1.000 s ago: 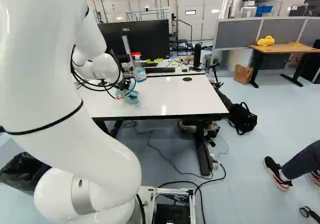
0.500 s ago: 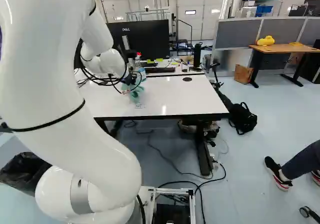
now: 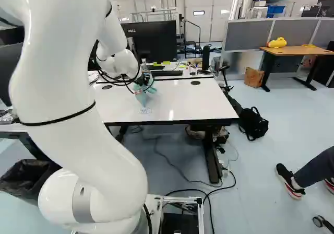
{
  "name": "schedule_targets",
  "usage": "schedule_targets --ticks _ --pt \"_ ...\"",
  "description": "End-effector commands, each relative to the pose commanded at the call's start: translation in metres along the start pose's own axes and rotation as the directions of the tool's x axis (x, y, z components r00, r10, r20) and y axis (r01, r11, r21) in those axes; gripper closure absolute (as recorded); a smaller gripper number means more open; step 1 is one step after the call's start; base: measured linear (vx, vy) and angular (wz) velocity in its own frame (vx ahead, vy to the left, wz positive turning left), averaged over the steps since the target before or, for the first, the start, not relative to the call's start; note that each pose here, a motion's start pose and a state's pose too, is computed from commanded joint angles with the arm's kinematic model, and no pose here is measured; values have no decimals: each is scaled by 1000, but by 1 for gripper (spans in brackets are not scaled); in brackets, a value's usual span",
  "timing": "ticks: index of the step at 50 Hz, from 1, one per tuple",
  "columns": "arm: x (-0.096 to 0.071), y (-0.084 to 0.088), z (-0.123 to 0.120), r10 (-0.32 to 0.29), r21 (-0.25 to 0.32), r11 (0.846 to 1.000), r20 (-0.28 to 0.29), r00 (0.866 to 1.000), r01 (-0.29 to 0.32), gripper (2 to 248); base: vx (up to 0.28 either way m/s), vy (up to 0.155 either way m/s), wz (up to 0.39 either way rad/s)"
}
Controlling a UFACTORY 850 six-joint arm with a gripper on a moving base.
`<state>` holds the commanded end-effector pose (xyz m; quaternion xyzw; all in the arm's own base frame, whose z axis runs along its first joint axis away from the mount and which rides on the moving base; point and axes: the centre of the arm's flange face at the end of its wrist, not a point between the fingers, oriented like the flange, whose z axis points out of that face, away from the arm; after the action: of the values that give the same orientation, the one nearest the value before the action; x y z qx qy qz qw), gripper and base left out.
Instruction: Clean the table with the green towel
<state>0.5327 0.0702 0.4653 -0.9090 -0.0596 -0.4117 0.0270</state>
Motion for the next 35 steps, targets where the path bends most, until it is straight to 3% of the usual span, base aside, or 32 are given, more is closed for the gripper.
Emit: schedule_targets --ticks 20,35 --pt "23 6 29 7 -8 1000 -14 1000 -7 215 0 0 0" --pt "24 6 30 7 -8 1000 -14 1000 -7 215 0 0 0"
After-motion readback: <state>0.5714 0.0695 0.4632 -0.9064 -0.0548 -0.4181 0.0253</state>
